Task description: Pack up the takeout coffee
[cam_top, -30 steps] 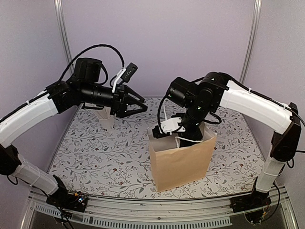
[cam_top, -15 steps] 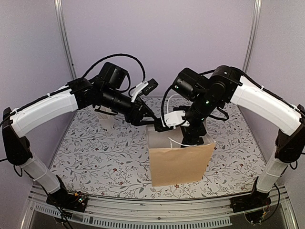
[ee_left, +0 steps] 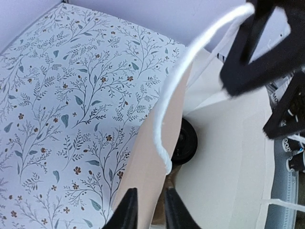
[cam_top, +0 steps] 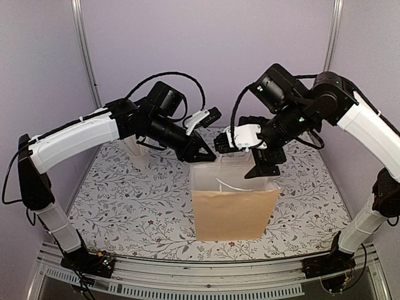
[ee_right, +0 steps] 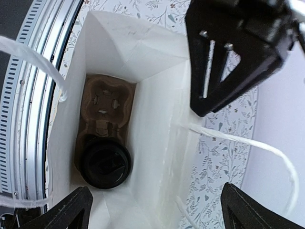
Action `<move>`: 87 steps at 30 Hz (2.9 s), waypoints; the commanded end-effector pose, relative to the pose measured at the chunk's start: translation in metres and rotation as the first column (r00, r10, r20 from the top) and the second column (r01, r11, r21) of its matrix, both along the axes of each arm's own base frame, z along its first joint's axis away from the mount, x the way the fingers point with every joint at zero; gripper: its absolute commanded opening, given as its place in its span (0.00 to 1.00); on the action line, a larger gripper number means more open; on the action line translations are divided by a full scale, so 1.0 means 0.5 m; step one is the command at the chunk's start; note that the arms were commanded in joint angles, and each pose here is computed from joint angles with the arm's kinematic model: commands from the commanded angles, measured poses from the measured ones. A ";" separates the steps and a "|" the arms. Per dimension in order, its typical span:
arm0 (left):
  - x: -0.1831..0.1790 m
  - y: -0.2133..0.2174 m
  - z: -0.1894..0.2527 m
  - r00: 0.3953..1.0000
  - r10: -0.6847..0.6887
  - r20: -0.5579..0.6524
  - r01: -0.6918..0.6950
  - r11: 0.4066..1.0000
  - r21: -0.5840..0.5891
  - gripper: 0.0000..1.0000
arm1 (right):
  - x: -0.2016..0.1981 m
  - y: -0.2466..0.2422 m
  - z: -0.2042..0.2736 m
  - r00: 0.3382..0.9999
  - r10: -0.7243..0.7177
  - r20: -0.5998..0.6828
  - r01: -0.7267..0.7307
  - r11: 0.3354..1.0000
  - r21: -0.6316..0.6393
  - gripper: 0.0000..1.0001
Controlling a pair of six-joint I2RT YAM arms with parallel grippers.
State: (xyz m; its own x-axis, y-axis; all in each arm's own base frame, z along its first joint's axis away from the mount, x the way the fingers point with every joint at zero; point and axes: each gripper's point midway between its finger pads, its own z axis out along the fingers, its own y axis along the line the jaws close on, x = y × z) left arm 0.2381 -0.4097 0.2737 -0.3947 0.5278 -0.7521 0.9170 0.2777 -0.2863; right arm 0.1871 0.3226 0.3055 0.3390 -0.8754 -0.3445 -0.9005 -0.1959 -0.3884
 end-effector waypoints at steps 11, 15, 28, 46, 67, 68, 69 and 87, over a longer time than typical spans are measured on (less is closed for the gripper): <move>-0.002 -0.005 0.010 0.997 -0.039 0.060 0.038 0.999 0.026 0.00 | 0.153 -0.190 0.364 0.830 -0.385 0.403 0.172 0.865 0.471 0.99; 0.032 0.025 0.034 0.980 0.028 0.195 -0.040 0.997 0.060 0.00 | 0.212 -0.259 0.321 0.813 -0.509 0.282 0.330 0.802 0.497 0.99; 0.116 0.135 0.119 0.779 0.257 0.572 -0.304 0.952 -0.013 0.00 | 0.284 -0.354 0.133 0.795 -0.606 0.019 0.552 0.737 0.390 0.99; -0.010 0.115 0.056 0.797 0.164 0.581 -0.203 0.979 0.003 0.00 | 0.271 -0.339 0.039 0.823 -0.560 -0.096 0.559 0.765 0.320 0.99; -0.166 0.084 0.014 0.861 0.065 0.505 -0.059 0.998 -0.028 0.00 | 0.247 -0.325 0.011 0.844 -0.508 -0.168 0.536 0.798 0.277 0.99; -0.170 0.085 0.010 0.866 0.072 0.495 -0.066 0.997 -0.030 0.00 | 0.247 -0.325 0.010 0.845 -0.508 -0.167 0.535 0.799 0.275 0.99; -0.176 0.085 0.008 0.871 0.075 0.485 -0.067 0.997 -0.034 0.00 | 0.248 -0.325 0.009 0.844 -0.510 -0.169 0.537 0.798 0.273 0.99; -0.019 0.099 0.019 0.776 0.229 0.587 -0.275 0.961 -0.012 0.00 | 0.263 -0.313 0.014 0.850 -0.493 -0.184 0.526 0.805 0.274 0.99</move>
